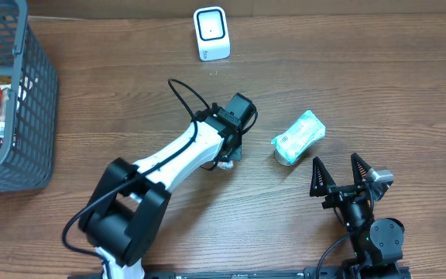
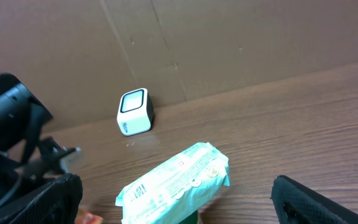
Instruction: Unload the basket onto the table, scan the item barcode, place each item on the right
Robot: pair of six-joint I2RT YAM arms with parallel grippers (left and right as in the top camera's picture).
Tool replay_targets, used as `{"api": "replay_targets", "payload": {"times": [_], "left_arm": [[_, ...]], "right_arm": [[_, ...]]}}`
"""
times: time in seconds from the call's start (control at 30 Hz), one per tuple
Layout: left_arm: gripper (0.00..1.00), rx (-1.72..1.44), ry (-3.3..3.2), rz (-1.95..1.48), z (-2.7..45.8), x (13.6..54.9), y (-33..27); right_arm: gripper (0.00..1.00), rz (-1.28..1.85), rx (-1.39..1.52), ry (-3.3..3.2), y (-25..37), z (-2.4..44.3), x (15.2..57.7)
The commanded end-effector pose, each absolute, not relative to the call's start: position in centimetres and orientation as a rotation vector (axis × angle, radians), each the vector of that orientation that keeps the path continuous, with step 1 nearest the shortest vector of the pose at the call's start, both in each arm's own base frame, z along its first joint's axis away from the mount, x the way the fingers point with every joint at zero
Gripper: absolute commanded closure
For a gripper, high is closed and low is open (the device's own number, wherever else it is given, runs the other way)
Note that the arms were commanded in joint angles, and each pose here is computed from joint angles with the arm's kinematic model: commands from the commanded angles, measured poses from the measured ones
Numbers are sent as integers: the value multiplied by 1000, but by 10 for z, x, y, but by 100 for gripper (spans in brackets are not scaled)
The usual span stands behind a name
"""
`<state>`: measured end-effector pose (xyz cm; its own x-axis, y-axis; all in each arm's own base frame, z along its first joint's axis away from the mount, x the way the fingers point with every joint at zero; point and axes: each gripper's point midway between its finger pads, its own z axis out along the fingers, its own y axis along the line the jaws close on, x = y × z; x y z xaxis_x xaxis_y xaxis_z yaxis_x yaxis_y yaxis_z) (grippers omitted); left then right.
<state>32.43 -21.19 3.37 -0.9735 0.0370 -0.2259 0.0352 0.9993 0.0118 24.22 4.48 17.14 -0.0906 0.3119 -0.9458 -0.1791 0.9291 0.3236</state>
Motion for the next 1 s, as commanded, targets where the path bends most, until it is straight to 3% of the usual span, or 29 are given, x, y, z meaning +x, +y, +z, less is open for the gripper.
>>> {"api": "replay_targets", "payload": {"times": [0.0,0.3,0.67,0.83,0.97], "left_arm": [[96,93,2719,125,89,352,-195],[96,165,2601,670,105,345,-133],[96,332,2477,901,89,341,-150],[96,66,2583,760,92,331,-146],[90,173,2710,586,103,348,-147]], "right_arm": [[0,395,121,1607,41,169,243],[0,395,121,1608,41,169,243],[0,395,121,1607,41,169,243],[0,395,121,1608,41,169,243],[0,395,121,1607,41,169,243]]}}
